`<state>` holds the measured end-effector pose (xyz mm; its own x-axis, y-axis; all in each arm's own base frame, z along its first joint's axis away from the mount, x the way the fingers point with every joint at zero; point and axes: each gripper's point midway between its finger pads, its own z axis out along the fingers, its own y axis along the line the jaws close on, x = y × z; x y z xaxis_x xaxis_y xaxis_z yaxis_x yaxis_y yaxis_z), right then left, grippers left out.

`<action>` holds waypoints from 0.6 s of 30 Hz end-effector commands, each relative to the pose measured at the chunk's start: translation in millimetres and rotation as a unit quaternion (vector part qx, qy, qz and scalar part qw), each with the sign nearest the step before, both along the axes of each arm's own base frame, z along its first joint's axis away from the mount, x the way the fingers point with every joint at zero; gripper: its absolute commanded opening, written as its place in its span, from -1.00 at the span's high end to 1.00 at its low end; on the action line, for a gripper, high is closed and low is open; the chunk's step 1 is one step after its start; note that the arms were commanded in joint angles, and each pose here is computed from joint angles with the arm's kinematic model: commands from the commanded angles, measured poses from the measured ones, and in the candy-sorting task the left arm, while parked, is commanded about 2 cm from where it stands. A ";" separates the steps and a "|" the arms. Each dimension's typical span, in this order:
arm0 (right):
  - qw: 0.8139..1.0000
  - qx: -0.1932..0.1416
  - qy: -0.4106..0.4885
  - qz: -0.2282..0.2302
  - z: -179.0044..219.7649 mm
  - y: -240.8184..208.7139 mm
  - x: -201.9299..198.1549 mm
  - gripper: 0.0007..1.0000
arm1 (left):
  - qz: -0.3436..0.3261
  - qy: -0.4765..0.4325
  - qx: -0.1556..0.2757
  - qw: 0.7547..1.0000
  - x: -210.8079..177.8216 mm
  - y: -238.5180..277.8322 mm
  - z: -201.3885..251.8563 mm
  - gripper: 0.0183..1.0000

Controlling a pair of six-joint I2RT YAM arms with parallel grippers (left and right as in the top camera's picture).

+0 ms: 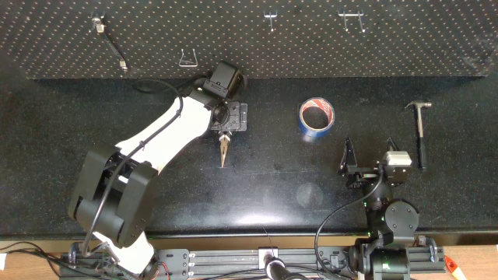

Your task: Place Tools Onto Pegboard

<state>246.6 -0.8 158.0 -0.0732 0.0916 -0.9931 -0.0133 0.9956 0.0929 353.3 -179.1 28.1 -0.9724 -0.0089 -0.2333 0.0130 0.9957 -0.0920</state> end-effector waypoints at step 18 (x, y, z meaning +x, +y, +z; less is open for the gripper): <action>1.000 0.005 0.002 -0.001 -2.0 0.3 -0.1 -0.86 | 0.000 0.000 0.009 1.000 5.8 0.6 -5.4 -0.15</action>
